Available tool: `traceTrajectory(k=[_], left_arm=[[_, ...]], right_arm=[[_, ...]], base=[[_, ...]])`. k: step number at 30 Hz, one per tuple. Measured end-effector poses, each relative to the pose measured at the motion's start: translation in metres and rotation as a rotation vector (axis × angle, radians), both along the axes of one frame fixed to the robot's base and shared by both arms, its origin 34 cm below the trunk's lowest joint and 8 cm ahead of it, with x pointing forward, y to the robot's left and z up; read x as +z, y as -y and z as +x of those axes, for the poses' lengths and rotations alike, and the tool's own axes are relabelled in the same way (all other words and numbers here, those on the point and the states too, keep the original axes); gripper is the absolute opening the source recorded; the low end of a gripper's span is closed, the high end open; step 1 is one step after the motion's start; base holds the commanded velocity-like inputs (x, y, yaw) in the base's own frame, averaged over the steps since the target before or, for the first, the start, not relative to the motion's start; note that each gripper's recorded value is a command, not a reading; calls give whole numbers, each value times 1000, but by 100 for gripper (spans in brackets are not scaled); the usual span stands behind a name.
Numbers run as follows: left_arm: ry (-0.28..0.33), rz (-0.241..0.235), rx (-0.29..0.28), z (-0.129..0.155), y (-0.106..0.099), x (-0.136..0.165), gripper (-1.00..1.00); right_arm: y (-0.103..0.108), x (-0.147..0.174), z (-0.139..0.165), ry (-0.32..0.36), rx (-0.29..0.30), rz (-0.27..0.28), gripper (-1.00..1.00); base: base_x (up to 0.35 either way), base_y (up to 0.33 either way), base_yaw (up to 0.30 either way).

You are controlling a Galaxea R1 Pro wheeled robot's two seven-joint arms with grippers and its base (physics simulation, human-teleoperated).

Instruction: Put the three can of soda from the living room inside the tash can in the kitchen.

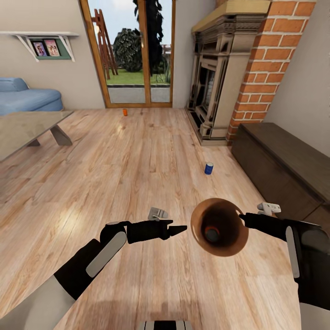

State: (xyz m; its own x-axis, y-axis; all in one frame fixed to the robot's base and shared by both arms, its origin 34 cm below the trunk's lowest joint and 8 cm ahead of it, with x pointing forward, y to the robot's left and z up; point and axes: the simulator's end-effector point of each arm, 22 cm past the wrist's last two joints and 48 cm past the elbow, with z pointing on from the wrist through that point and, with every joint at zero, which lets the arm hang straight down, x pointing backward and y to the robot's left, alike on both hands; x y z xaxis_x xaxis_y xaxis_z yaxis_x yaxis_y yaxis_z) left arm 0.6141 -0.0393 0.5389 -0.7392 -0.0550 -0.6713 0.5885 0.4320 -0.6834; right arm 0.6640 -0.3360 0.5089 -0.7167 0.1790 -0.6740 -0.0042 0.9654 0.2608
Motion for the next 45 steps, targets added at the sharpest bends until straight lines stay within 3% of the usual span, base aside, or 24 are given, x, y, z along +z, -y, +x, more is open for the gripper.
traceTrajectory(k=[23,45], left_arm=[[39,0,-2,-1,0,20,100],[38,12,-3,-2,2,19,100]], right_arm=[[-2,21,0,36,5,-1,-100],[-1,23,0,40,5,0,-100]], base=[[4,0,0],[316,0,-1]])
